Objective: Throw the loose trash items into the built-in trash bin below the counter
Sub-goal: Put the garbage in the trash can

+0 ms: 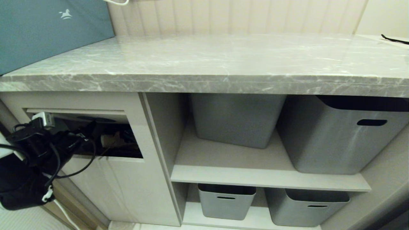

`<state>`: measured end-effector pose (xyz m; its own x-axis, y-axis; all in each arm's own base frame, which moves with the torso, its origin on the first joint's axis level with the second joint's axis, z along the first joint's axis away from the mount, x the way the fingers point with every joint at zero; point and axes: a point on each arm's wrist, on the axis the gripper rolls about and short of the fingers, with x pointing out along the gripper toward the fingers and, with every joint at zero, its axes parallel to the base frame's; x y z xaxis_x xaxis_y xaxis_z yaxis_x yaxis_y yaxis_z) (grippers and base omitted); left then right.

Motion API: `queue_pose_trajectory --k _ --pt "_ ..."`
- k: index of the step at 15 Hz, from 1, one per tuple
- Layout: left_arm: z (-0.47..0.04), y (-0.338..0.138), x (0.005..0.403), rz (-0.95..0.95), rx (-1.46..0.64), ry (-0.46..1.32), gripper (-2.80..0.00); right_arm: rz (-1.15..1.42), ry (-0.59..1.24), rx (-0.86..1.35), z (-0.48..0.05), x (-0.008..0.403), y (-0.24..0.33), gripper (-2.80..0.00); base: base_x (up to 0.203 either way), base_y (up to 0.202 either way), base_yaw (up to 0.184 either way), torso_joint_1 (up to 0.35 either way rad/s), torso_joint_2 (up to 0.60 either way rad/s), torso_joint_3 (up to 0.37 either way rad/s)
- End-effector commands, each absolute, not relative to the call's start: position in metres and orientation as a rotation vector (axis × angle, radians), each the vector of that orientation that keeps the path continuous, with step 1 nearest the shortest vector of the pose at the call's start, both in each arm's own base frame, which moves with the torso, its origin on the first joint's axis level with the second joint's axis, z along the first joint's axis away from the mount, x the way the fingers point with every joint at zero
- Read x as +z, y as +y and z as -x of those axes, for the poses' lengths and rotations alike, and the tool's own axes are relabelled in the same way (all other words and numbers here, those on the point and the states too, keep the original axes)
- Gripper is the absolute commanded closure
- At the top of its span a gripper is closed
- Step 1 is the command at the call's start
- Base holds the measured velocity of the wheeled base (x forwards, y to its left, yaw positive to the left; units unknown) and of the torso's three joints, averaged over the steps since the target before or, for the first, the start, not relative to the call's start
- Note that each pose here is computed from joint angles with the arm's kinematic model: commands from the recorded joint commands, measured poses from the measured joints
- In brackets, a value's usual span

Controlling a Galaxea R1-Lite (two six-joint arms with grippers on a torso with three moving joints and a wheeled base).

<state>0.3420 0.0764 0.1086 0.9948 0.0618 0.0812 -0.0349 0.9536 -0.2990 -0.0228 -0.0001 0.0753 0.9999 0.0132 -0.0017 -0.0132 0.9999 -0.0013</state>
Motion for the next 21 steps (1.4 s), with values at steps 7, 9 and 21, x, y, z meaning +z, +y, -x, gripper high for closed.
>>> queue_pose_trajectory --k 7,9,21 --pt "-0.346 0.068 0.106 0.313 0.039 -0.099 -2.8 0.002 0.0 0.014 0.023 0.075 0.0 0.0 0.0 0.0 0.0 0.0 0.0 0.0" --pt "-0.334 0.065 0.101 0.321 0.054 -0.065 -2.8 0.002 0.0 0.014 0.023 0.075 0.0 0.0 0.0 0.0 0.0 0.0 0.0 0.0" --pt "-0.218 0.042 0.116 0.342 0.072 0.039 -2.8 0.002 0.0 0.014 0.023 0.075 0.0 0.0 0.0 0.0 0.0 0.0 0.0 0.0"
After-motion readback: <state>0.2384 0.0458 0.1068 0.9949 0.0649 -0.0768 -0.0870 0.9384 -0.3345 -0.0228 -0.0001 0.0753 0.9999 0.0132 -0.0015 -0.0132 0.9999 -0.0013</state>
